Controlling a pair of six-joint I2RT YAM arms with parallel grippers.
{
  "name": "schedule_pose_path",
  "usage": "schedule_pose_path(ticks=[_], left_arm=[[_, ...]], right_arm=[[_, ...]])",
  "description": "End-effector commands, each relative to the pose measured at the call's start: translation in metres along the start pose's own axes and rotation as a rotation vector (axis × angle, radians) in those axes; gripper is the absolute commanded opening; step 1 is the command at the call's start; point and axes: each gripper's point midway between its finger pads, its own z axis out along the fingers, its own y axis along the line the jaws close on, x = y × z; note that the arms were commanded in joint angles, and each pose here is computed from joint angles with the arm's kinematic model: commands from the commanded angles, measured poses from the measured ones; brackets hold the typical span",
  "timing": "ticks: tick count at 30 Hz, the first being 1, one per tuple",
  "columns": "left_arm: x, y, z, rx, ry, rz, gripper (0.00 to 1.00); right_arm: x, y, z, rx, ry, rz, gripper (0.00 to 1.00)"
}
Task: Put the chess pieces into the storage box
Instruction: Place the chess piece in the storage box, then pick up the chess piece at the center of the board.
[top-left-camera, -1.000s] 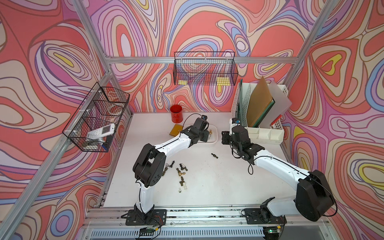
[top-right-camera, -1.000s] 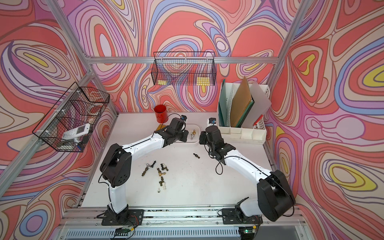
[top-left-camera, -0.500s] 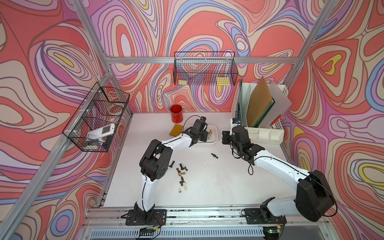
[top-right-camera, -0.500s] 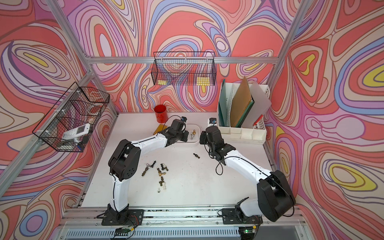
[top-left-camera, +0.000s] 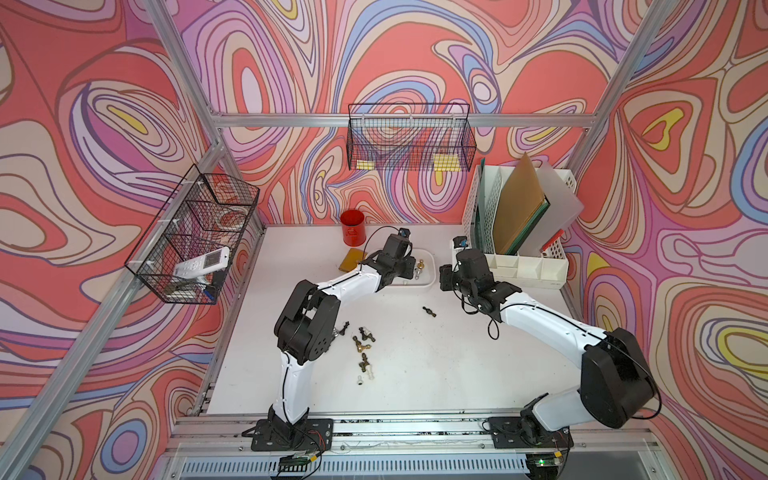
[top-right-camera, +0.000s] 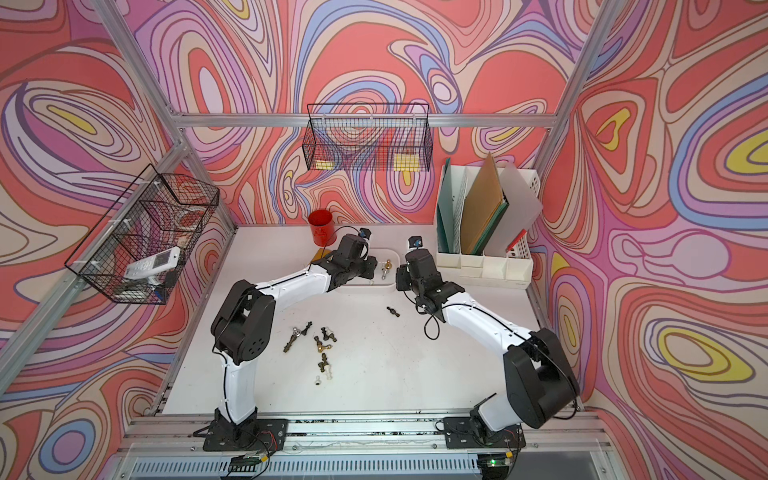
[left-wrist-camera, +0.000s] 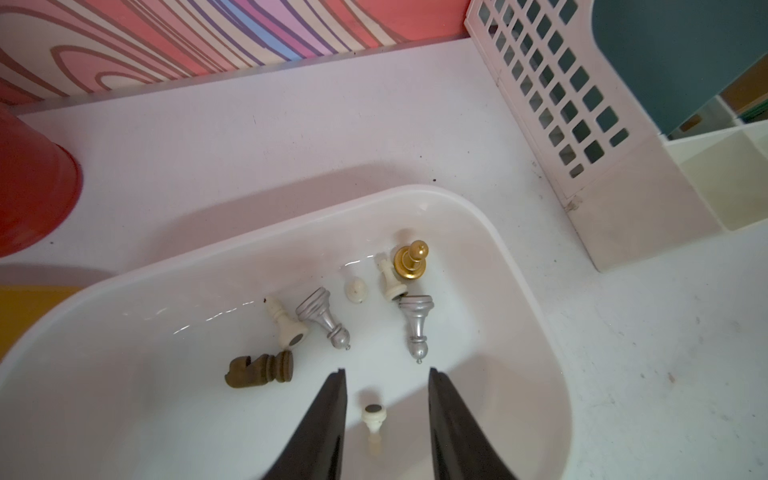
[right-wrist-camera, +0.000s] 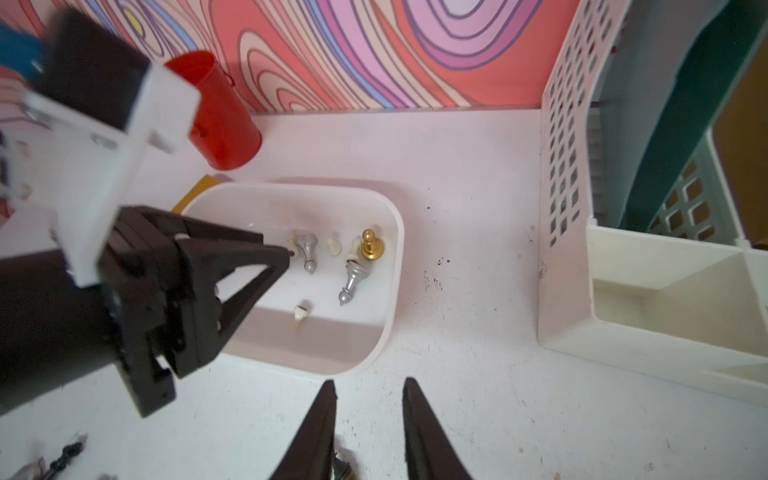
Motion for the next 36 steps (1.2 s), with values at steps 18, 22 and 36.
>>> schedule_pose_path(ticks=[18, 22, 36], left_arm=[[0.086, 0.034, -0.163, -0.091, 0.252, -0.103, 0.40], [0.108, 0.043, -0.188, -0.121, 0.308, -0.079, 0.40], [0.135, 0.006, -0.176, 0.096, 0.350, -0.255, 0.40]], right_arm=[[0.095, 0.102, 0.019, -0.346, 0.339, -0.155, 0.27], [0.121, 0.100, 0.022, -0.254, 0.409, -0.167, 0.28], [0.127, 0.029, 0.048, -0.124, 0.413, -0.193, 0.29]])
